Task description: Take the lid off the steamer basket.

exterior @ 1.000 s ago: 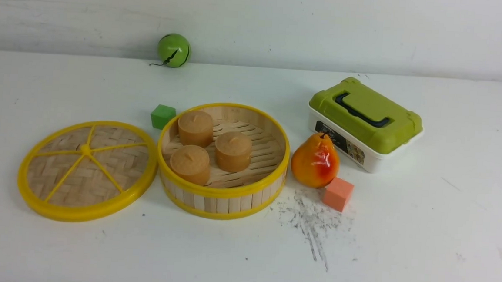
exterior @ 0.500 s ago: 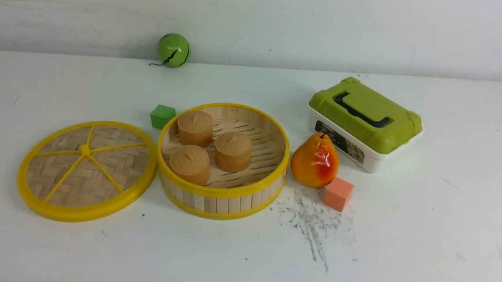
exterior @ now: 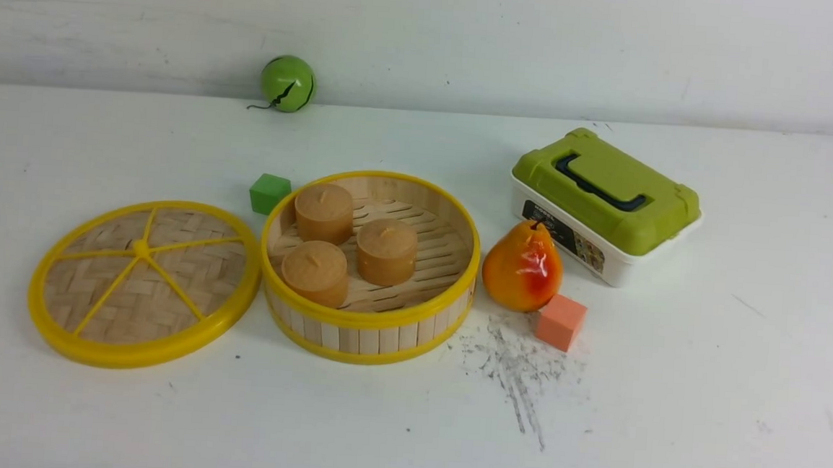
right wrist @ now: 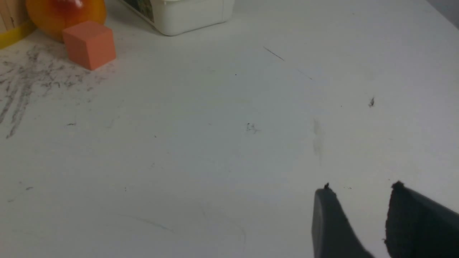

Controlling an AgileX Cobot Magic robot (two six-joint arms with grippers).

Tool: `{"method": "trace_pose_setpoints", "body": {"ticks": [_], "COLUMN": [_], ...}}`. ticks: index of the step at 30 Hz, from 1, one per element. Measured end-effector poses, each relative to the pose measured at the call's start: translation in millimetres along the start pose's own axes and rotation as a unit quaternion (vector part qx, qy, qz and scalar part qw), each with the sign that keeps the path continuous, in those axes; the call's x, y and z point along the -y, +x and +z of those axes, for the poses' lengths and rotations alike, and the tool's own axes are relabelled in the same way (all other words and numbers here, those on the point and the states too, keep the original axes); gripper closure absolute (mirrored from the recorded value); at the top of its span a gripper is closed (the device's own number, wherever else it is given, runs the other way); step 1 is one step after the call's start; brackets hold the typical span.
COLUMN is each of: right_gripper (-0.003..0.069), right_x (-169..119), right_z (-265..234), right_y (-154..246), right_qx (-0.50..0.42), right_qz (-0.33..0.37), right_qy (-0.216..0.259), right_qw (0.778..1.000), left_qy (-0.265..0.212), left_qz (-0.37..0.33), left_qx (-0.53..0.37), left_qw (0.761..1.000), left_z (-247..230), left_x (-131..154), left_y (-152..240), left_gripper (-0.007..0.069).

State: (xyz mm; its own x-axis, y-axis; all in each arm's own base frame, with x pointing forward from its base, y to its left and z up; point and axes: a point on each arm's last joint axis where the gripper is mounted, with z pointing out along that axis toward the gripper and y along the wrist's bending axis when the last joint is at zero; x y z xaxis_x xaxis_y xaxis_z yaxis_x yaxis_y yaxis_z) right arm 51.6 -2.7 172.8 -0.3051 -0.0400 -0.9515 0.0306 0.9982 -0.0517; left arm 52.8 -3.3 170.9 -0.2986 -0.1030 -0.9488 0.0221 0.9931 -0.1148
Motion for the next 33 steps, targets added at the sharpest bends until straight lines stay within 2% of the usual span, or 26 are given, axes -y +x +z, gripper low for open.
{"method": "trace_pose_setpoints", "body": {"ticks": [33], "right_gripper": [0.0419], "right_x": [0.0], "right_z": [0.0], "right_y": [0.0], "right_qx": [0.000], "right_qz": [0.000], "right_qy": [0.000], "right_qw": [1.000], "left_qy": [0.000], "left_qz": [0.000], "left_qx": [0.000], "left_qw": [1.000], "left_z": [0.0], "left_x": [0.0], "left_y": [0.0], "left_gripper": [0.0595]}}
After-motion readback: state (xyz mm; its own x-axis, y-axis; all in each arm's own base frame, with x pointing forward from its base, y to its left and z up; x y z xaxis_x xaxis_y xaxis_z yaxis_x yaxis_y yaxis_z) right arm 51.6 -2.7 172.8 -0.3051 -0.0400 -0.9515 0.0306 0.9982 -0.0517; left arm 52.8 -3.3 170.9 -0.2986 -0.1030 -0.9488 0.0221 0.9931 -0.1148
